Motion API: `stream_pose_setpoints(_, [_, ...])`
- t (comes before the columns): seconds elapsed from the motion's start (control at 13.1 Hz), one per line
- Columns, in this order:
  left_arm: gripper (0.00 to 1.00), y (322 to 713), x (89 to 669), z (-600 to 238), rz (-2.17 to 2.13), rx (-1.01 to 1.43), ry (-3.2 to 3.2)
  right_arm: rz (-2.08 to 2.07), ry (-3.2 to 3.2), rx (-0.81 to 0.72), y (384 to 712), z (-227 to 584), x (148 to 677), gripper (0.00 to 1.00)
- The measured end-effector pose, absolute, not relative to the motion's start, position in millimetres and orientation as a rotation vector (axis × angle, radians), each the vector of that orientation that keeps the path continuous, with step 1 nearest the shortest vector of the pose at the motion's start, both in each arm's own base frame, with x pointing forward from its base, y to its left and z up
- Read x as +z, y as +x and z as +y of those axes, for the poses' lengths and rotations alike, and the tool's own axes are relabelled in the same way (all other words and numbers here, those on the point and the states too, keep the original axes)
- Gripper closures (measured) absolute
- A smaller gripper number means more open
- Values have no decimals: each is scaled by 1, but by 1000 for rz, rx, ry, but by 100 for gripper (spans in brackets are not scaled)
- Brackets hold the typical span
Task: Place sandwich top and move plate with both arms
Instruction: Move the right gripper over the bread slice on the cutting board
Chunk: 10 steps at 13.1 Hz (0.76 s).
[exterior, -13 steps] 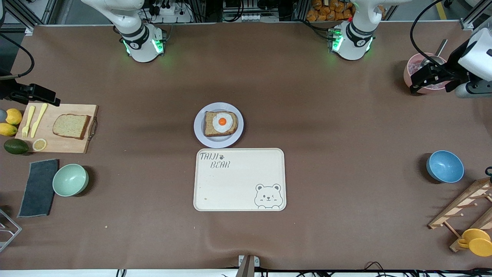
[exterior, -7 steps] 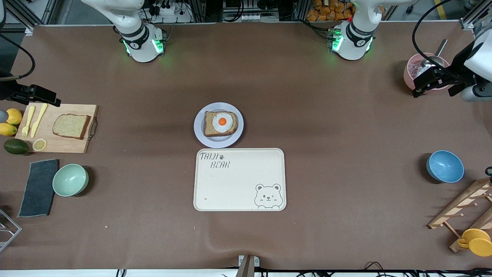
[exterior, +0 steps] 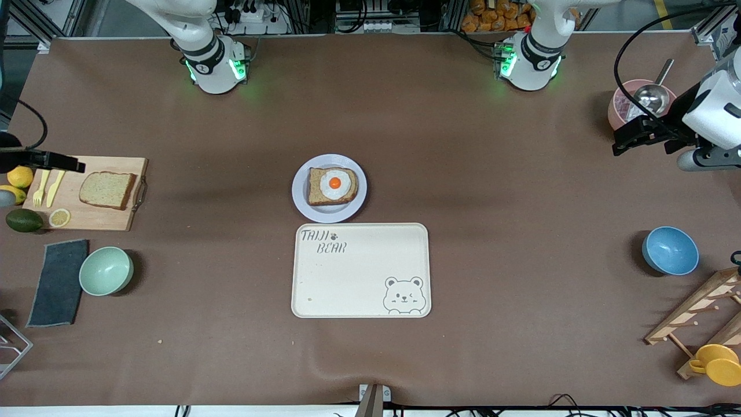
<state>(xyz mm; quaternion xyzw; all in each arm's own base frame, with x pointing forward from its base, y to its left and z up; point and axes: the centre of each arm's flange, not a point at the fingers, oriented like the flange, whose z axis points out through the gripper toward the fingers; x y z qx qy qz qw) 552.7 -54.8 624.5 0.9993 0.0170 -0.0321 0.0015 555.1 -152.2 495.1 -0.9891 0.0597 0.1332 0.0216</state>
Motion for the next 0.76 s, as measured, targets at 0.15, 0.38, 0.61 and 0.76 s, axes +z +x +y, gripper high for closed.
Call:
stream_pose_setpoints(0.15, [0,552,625,-58,44,-100,3137,152,-3036,411,541,-208,453,0])
stream_pose_setpoints(0.38, [0,552,624,-64,28,-102,3137,138,-3034,420,513,-258,416,0])
stream_pose_setpoints(0.61, [0,553,624,-60,38,-102,3137,118,-3085,432,496,-269,373,0])
stream_pose_setpoints(0.76, [0,553,624,-56,50,-102,3136,132,-3098,429,480,-278,348,0])
